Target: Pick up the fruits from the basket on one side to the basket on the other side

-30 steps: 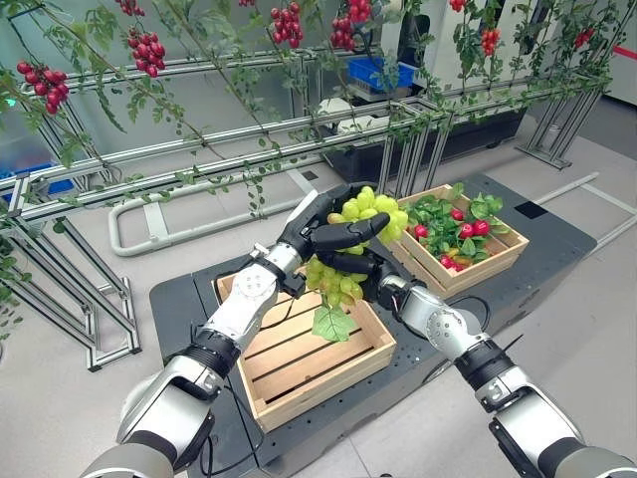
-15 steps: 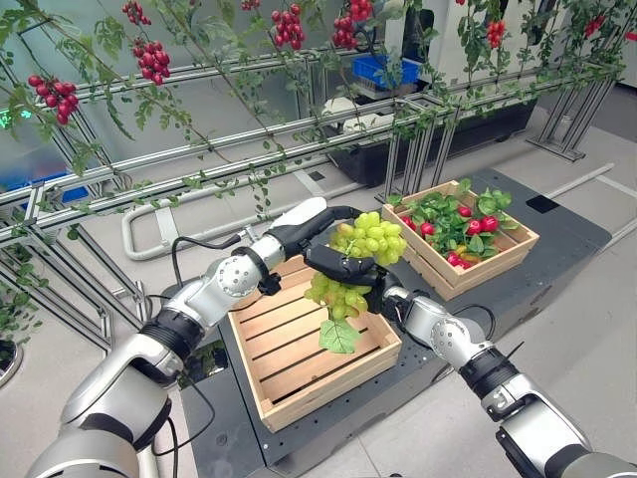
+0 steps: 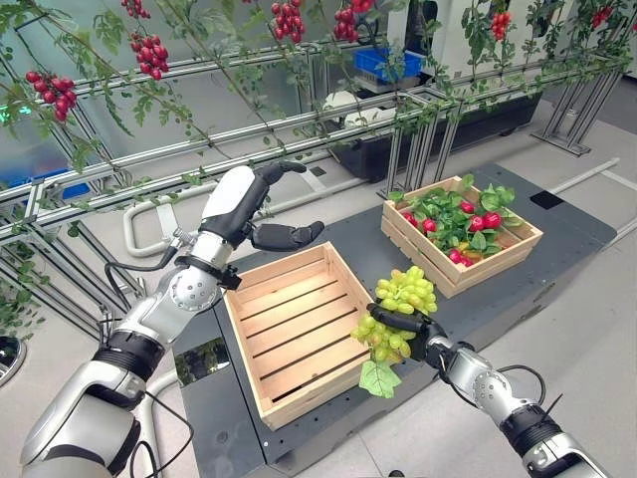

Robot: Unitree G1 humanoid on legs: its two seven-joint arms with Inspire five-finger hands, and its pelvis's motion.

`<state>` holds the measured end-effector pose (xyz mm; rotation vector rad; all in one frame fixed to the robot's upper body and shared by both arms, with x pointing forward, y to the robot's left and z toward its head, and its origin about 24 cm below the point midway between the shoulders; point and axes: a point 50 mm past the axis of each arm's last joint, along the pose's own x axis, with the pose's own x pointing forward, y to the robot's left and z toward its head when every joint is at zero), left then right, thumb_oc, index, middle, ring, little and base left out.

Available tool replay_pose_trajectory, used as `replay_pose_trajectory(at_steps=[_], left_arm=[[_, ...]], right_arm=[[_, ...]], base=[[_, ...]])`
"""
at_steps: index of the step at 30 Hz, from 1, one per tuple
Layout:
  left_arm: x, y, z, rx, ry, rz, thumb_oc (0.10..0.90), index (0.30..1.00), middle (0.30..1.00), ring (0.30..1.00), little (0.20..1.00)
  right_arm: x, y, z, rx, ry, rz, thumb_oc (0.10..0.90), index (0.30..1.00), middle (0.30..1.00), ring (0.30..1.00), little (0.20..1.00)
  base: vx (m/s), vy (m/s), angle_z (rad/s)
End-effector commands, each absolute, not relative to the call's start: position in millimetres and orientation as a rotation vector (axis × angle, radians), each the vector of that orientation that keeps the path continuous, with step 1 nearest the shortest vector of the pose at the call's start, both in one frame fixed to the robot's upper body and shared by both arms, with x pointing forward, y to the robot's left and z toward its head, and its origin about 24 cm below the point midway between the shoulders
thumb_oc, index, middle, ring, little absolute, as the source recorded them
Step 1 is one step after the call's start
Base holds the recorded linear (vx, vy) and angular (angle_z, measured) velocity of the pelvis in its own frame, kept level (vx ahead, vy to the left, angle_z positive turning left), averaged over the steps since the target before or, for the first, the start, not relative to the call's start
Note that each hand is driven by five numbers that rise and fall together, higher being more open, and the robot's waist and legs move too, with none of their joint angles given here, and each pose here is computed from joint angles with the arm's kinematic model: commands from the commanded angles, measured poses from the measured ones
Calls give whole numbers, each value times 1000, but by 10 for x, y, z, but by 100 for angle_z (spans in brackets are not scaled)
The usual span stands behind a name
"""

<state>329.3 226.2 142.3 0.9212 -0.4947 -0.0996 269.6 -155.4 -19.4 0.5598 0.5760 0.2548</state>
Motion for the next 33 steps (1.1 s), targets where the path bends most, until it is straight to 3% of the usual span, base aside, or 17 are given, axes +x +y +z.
replay_pose_trajectory(at_steps=[1,16,24,33], left_arm=[[3297,2505,1882,665,-661,88,800,900,900,900,900],[2687,2302,877,344,-388,-156,800,900,900,900,900],[2750,2238,772,84,-355,-73,800,900,900,900,900],[2575,2226,801,86,-425,-3,800,900,900,900,900]], right_arm=[[3033,-1498,615,659,84,405,400,300,300,300,300],[2469,-1953,535,653,-73,276,400,300,300,300,300],[2435,-2171,716,566,-159,201,400,300,300,300,300],[2527,-2267,838,513,-144,272,400,300,300,300,300]], base=[[0,0,0],[29,-80,-10],[5,-175,-12],[-27,34,-47]])
